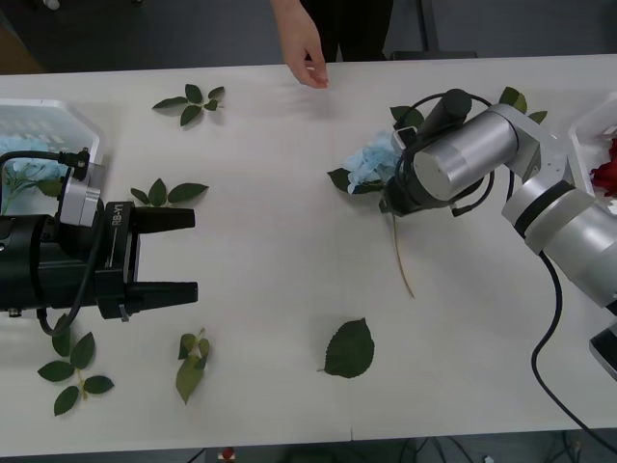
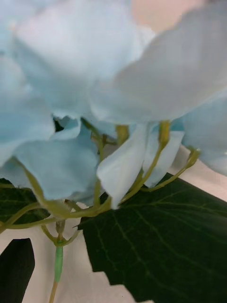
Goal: Place the red flowers into the right box and the blue flowers into the left box. If a person shows an open palm, hand one flower to the person first, then continue sorting.
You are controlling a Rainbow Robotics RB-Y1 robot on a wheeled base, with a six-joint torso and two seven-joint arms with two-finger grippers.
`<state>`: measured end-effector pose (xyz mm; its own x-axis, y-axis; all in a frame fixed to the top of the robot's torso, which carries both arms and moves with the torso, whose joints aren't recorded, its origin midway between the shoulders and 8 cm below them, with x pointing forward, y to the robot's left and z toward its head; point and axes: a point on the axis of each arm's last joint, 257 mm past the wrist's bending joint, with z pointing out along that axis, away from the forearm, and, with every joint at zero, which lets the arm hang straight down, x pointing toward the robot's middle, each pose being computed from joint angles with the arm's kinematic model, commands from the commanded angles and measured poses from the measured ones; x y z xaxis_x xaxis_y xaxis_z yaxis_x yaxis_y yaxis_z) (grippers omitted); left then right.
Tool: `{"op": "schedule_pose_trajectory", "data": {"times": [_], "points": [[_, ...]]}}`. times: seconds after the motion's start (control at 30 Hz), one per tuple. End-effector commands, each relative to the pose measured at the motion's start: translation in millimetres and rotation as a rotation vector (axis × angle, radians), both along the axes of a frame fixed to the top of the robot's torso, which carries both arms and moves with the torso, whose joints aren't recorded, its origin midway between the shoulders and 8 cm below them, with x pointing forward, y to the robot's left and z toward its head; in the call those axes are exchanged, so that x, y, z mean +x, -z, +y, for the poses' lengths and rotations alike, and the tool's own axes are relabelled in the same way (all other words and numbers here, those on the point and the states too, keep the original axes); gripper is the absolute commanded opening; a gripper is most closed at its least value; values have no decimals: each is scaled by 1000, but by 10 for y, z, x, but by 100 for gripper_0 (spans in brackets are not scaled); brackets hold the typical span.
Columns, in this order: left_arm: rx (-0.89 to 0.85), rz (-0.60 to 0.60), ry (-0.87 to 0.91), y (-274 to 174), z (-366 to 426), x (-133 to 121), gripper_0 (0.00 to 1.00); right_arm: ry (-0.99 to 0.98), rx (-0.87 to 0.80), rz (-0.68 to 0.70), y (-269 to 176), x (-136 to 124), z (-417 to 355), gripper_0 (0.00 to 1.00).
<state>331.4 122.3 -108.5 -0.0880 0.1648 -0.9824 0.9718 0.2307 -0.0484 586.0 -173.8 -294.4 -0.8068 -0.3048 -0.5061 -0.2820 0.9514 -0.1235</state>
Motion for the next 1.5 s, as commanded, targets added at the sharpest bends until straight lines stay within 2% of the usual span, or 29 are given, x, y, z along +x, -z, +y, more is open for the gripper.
{"op": "schedule_pose_trajectory", "data": {"times": [0.03, 0.27, 0.5, 0.6, 0.7, 0.9, 0.97, 1.23, 1.33, 1.5], "points": [[29, -36, 15, -49, 63, -79, 100, -69, -12, -46, -212, 92, 381, 100], [29, -36, 15, -49, 63, -79, 100, -68, -20, -40, -177, 58, 456, 100], [29, -36, 15, -49, 63, -79, 100, -73, -50, -42, -104, 31, 454, 92], [29, -36, 15, -49, 63, -79, 100, -66, -49, -38, -90, 25, 441, 84], [29, -36, 15, -49, 63, -79, 100, -58, -53, -33, -61, 24, 408, 71], [29, -36, 15, -49, 63, -79, 100, -49, -59, -24, -21, 14, 372, 9], [29, -36, 15, -49, 63, -79, 100, -44, -57, -23, -15, 15, 363, 0], [29, -36, 15, -49, 63, -79, 100, -29, -15, -16, -92, 39, 370, 0], [29, -36, 15, -49, 63, -79, 100, -6, 80, -7, -318, 81, 383, 0], [29, -36, 15, -49, 63, -79, 100, -41, 217, -67, -1115, 225, 185, 0]]}}
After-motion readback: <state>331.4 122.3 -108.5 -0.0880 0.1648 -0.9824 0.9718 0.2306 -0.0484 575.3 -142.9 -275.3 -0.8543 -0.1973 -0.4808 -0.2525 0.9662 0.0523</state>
